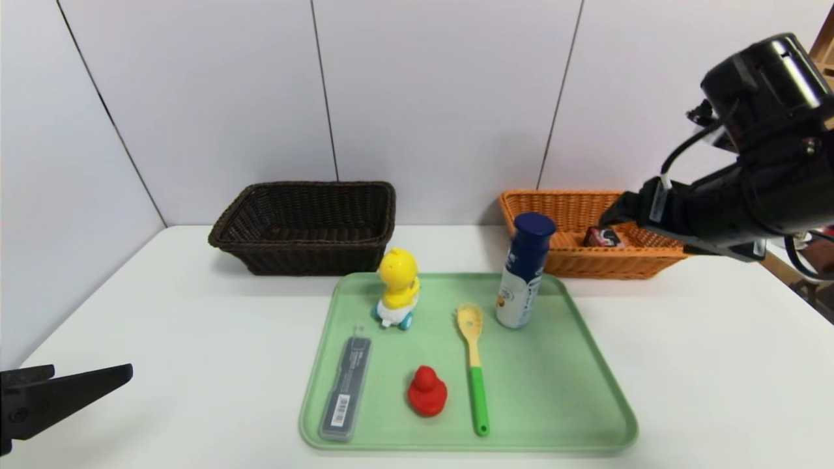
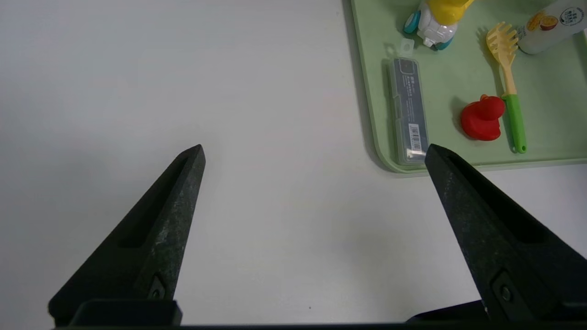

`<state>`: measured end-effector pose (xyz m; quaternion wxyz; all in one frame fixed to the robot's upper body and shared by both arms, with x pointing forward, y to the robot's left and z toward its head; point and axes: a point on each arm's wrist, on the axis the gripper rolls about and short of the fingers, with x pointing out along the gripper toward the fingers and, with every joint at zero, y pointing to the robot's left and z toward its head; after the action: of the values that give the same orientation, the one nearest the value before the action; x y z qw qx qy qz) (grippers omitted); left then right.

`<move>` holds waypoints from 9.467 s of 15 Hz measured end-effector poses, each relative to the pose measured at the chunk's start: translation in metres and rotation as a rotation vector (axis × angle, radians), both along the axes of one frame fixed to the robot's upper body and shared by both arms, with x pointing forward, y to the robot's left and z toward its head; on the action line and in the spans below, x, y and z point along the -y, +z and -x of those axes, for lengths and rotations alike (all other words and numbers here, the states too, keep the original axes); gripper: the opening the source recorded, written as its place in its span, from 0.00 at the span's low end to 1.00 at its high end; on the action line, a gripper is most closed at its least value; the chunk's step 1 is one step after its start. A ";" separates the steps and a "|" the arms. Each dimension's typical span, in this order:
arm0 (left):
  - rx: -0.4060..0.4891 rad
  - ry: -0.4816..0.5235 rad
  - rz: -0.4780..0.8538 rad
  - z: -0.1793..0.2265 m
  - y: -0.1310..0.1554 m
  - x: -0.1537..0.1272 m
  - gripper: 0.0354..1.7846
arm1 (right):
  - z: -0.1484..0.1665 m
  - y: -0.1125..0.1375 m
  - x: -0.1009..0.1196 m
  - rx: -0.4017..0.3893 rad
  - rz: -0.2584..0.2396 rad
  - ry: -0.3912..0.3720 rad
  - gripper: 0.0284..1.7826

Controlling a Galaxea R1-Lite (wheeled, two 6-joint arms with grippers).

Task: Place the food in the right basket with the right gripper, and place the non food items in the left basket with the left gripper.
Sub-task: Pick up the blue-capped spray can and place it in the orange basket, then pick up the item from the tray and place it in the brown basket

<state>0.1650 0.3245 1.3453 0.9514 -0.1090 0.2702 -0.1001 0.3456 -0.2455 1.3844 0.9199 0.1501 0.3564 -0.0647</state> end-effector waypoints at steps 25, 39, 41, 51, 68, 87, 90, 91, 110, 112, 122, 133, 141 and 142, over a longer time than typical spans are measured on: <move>-0.010 0.006 0.000 0.004 -0.005 0.000 0.94 | 0.077 -0.151 -0.048 0.461 0.146 0.546 0.95; 0.001 0.004 -0.002 0.004 -0.003 0.000 0.94 | 0.026 -0.151 -0.065 0.490 0.158 0.468 0.95; -0.001 0.004 -0.002 0.004 -0.003 0.000 0.94 | 0.013 -0.155 -0.069 0.514 0.152 0.454 0.95; -0.008 0.006 -0.003 0.005 -0.005 0.000 0.94 | -0.013 -0.166 -0.084 0.554 0.127 0.431 0.95; -0.008 0.006 -0.003 0.012 -0.011 -0.001 0.94 | -0.004 -0.148 -0.084 0.632 0.078 0.459 0.44; -0.013 0.008 -0.003 0.011 -0.012 -0.001 0.94 | -0.061 -0.003 0.009 0.643 0.170 0.371 0.44; -0.013 0.010 -0.003 0.011 -0.012 -0.001 0.94 | -0.090 -0.021 0.015 0.668 0.184 0.326 0.44; -0.013 0.010 -0.003 0.011 -0.012 -0.001 0.94 | -0.100 -0.030 0.018 0.669 0.190 0.310 0.44; -0.035 0.009 -0.005 0.006 -0.015 -0.001 0.94 | -0.175 -0.131 0.029 0.590 0.233 0.215 0.66; -0.034 0.009 -0.006 0.006 -0.015 -0.001 0.94 | -0.174 -0.127 0.029 0.599 0.233 0.216 0.73; -0.042 -0.050 -0.001 -0.024 0.025 0.007 0.94 | -0.072 0.002 0.046 0.315 0.111 0.332 0.89; -0.271 -0.203 -0.016 -0.088 0.059 0.102 0.94 | 0.065 0.014 0.066 -0.109 0.020 0.365 0.94; -0.599 -0.132 -0.163 -0.122 0.021 0.186 0.94 | 0.109 -0.004 0.073 -0.137 0.033 0.341 0.95; -0.615 -0.128 -0.173 -0.127 0.015 0.192 0.94 | 0.112 -0.005 0.074 -0.136 0.034 0.339 0.95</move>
<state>0.2917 0.1324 1.3601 0.8228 -0.0356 0.5586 -0.0988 0.2335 -0.3191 1.3790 0.8938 0.0679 0.4370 0.0751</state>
